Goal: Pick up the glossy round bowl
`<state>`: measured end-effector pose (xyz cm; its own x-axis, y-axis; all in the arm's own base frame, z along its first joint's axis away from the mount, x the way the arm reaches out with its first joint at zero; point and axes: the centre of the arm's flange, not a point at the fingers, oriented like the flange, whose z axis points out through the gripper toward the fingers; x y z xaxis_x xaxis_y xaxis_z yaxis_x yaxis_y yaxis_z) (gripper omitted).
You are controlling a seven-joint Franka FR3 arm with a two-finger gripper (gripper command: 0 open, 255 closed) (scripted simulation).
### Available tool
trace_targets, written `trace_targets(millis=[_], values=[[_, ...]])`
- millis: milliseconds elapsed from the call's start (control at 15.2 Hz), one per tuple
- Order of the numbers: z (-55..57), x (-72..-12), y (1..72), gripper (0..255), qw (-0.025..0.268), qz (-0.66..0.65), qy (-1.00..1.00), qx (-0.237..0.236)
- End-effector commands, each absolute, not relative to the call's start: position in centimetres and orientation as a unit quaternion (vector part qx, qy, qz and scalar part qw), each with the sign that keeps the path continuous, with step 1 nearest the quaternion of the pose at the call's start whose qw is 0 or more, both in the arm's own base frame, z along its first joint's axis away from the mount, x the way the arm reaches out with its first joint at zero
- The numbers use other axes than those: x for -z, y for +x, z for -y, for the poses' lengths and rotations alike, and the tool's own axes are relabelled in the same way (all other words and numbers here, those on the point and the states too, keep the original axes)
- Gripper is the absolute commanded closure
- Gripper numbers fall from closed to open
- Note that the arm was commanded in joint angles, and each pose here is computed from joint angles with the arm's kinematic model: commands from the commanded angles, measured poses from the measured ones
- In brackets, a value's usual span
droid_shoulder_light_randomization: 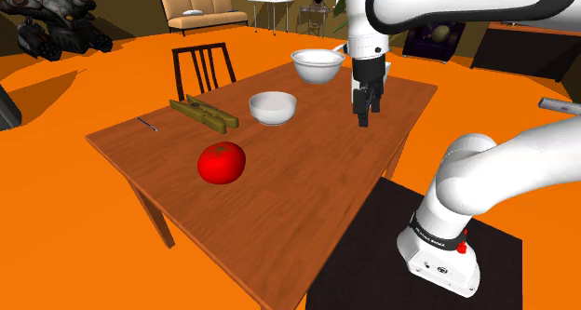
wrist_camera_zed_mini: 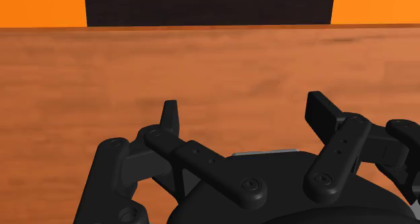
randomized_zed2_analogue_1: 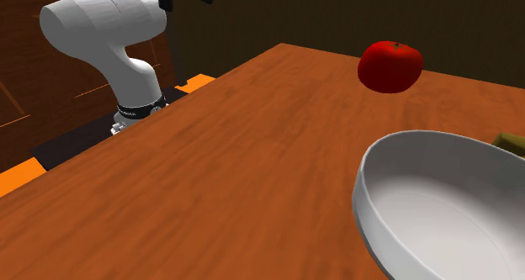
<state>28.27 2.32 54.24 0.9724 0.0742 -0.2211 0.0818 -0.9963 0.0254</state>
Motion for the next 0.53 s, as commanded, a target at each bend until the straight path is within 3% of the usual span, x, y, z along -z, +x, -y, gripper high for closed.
trace_targets(millis=[0,462], values=[[-2.3,-54.2,28.3,0,0.017,-0.039,0.993,0.111],[-3.0,-52.4,36.9,0,0.022,-0.033,0.994,0.099]])
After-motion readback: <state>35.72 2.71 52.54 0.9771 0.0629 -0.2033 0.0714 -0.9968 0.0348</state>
